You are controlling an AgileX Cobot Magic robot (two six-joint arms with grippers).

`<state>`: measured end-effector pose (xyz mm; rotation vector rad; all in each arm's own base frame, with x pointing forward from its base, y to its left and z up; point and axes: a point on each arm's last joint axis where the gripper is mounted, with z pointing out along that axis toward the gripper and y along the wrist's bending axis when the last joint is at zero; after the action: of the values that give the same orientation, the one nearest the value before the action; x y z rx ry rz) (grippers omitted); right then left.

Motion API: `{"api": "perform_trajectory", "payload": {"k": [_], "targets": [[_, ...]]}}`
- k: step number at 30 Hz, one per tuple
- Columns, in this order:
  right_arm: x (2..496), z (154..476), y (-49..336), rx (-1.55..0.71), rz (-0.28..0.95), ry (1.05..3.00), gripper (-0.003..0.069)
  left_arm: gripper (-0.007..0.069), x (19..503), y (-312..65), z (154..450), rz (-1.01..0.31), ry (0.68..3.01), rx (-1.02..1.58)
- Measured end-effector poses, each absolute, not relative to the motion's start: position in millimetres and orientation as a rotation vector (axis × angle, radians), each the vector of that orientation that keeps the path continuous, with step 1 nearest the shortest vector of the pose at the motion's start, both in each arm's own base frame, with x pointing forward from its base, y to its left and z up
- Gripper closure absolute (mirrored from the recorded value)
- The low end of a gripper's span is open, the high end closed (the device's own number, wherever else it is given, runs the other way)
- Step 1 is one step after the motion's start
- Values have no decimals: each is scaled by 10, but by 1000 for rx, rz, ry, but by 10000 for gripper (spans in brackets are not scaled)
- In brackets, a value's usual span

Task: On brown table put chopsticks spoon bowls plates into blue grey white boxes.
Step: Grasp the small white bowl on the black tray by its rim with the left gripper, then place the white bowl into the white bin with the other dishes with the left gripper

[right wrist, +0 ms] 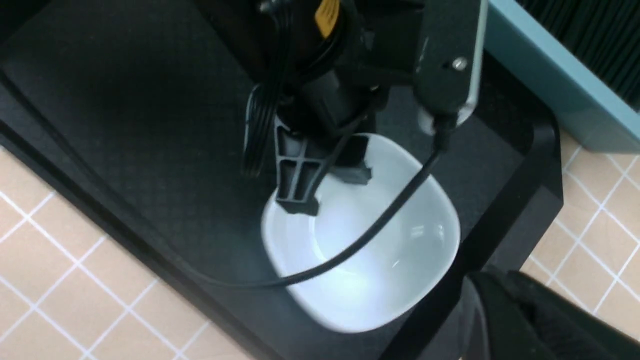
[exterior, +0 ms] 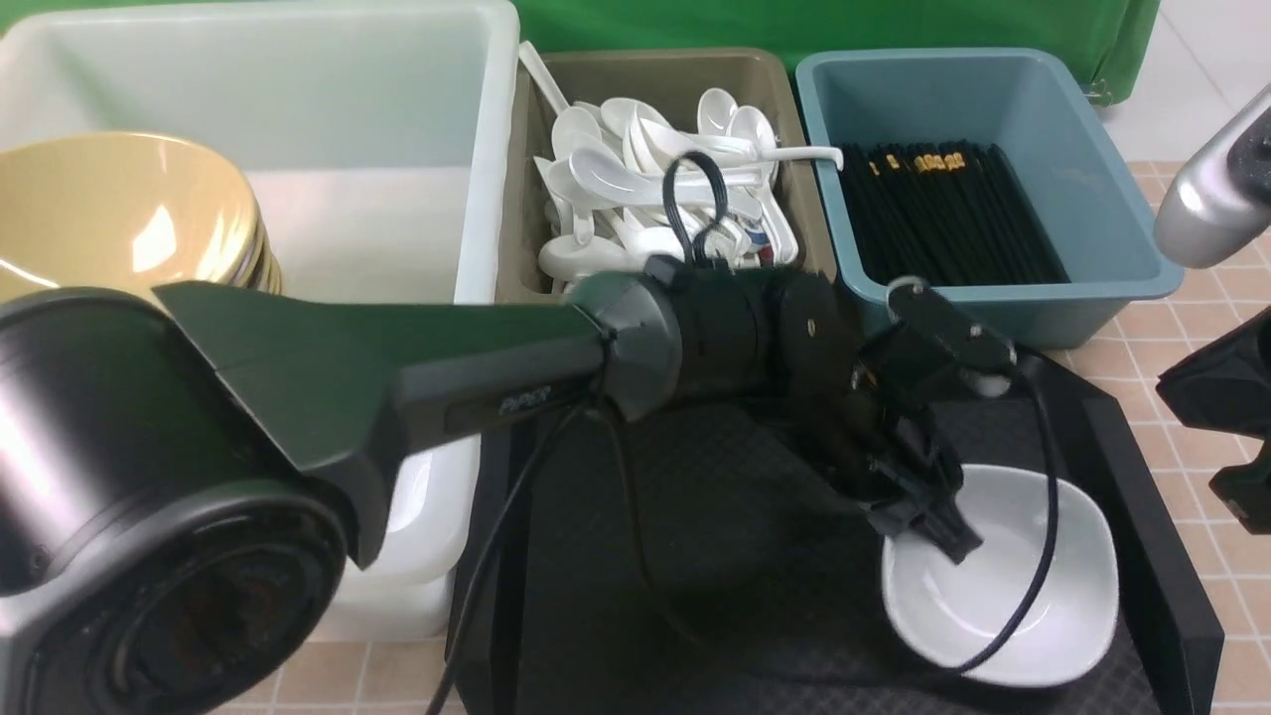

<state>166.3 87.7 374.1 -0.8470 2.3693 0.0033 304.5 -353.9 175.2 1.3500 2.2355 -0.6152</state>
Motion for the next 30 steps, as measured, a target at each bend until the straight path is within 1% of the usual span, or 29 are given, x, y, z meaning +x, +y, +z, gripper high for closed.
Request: {"api": "perform_trajectory", "payload": {"k": [1,3,5,6,7,8,9,10,11,12,13,14,15,16,17,18,19,22,24,25,26,27,28,30], "targets": [[1673,3749,884,-843,8,2353,610,573,3081,-3518,1870,-626,2237,1365],[1696,3770,900,-833,18,2317,610,608,3154,-3448,2063,-626,2223,1382],[1713,3790,920,-829,35,2283,610,618,3232,-3323,2259,-613,2222,1384],[1724,3804,945,-836,59,2255,610,619,3292,-3208,2438,-608,2222,1361],[1728,3807,956,-842,67,2245,610,619,3300,-3186,2469,-609,2222,1357],[1740,3829,1002,-862,111,2212,610,619,3346,-3005,2700,-603,2218,1327],[1751,3845,1027,-883,125,2197,610,619,3387,-2857,2839,-590,2219,1297],[1776,3875,1079,-917,158,2174,610,619,3384,-2672,3060,-583,2212,1268],[1785,3888,1100,-928,171,2165,610,619,3388,-2596,3130,-579,2213,1253],[1827,3930,1205,-984,220,2131,610,619,3387,-2232,3435,-559,2220,1173],[1827,3930,1205,-984,220,2131,610,619,3403,-2200,3432,-556,2230,1165],[1886,3969,1379,-1064,245,2092,610,619,3376,-1856,3637,-533,2247,1080],[1906,3980,1466,-1111,264,2068,610,619,3347,-1640,3724,-515,2267,1025],[1915,3984,1513,-1119,270,2063,610,619,3321,-1590,3753,-511,2268,1013],[1942,3995,1682,-1198,290,2025,610,619,3272,-1301,3804,-483,2309,928],[1945,3995,1708,-1208,293,2021,610,619,3257,-1223,3809,-475,2320,903],[1971,3992,1937,-1288,314,1976,610,619,3186,-905,3818,-437,2365,788],[2013,3947,2257,-1400,331,1921,608,619,3042,-471,3705,-391,2444,622],[2056,3897,2393,-1433,335,1916,608,619,2958,-309,3660,-365,2471,561],[2056,3897,2393,-1436,335,1916,608,619,2937,-292,3668,-359,2470,554],[2100,3846,2458,-1452,330,1924,607,619,2857,-154,3628,-316,2490,524],[2106,3841,2462,-1454,327,1925,607,619,2837,-130,3622,-305,2494,525],[2142,3799,2487,-1466,306,1931,605,619,2765,-47,3601,-251,2512,540],[2156,3785,2485,-1474,285,1930,603,619,2728,9,3577,-194,2535,570]]}}
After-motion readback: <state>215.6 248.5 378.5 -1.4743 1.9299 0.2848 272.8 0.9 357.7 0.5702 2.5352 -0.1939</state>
